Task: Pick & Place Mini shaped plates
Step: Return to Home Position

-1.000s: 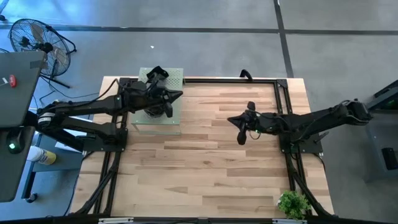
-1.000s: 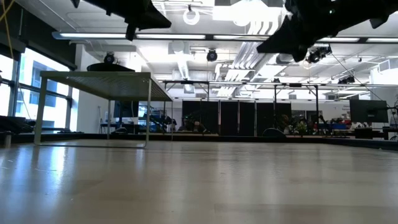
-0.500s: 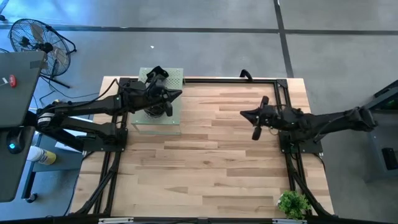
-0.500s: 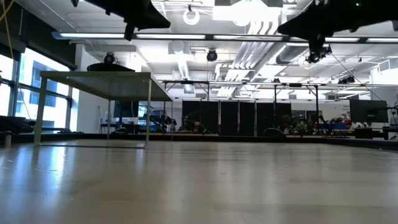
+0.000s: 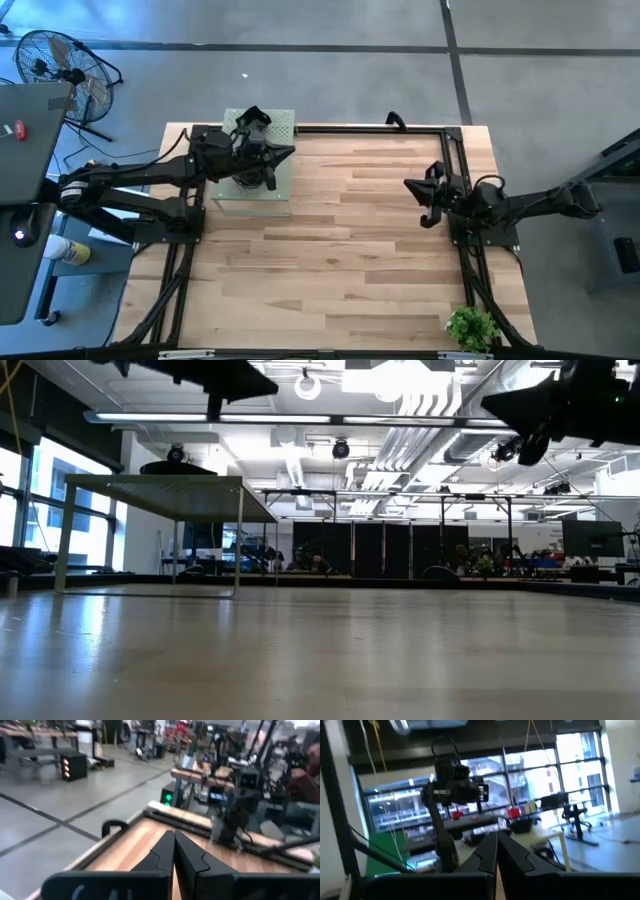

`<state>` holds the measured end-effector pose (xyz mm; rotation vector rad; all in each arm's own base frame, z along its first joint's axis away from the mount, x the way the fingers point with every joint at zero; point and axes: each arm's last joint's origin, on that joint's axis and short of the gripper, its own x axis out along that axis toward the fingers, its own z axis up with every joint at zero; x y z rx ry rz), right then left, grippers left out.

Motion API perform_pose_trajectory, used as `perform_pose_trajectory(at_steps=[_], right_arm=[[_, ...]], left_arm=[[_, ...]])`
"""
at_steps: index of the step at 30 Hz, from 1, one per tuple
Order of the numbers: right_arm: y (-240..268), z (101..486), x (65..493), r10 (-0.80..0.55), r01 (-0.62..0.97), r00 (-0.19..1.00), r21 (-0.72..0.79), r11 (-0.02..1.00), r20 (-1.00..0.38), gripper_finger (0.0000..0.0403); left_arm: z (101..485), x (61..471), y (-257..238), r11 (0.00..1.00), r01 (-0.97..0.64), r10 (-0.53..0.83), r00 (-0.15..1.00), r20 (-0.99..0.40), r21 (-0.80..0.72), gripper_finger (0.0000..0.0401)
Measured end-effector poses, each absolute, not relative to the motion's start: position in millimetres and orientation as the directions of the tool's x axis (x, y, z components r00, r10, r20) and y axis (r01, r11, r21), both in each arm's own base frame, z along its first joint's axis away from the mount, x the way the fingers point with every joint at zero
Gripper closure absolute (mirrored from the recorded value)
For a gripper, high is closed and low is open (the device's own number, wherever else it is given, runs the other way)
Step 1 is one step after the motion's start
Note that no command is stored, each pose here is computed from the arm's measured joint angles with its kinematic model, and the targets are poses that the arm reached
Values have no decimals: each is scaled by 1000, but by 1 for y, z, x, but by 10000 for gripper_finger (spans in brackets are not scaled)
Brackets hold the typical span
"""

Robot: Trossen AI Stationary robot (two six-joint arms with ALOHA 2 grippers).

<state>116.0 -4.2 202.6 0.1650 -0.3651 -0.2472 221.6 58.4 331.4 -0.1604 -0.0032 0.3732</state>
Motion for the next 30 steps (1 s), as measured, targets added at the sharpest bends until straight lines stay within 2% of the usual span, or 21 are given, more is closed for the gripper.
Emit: perform_pose_trajectory(at_steps=[4, 10, 20, 30], right_arm=[[-4, 195, 118, -281, 230, 924, 211, 950, 258, 396], [-4, 194, 118, -280, 230, 926, 207, 951, 254, 395], [-6, 193, 118, -342, 304, 909, 183, 935, 237, 398], [-6, 191, 119, -348, 315, 912, 174, 933, 218, 400]], left_arm=[[311, 222, 57, 934, -321, 319, 947, -42, -157, 400], [290, 217, 56, 935, -318, 321, 947, -11, -155, 400], [293, 197, 51, 941, -331, 334, 942, 41, -66, 400], [277, 173, 48, 916, -396, 400, 915, 57, -66, 400]])
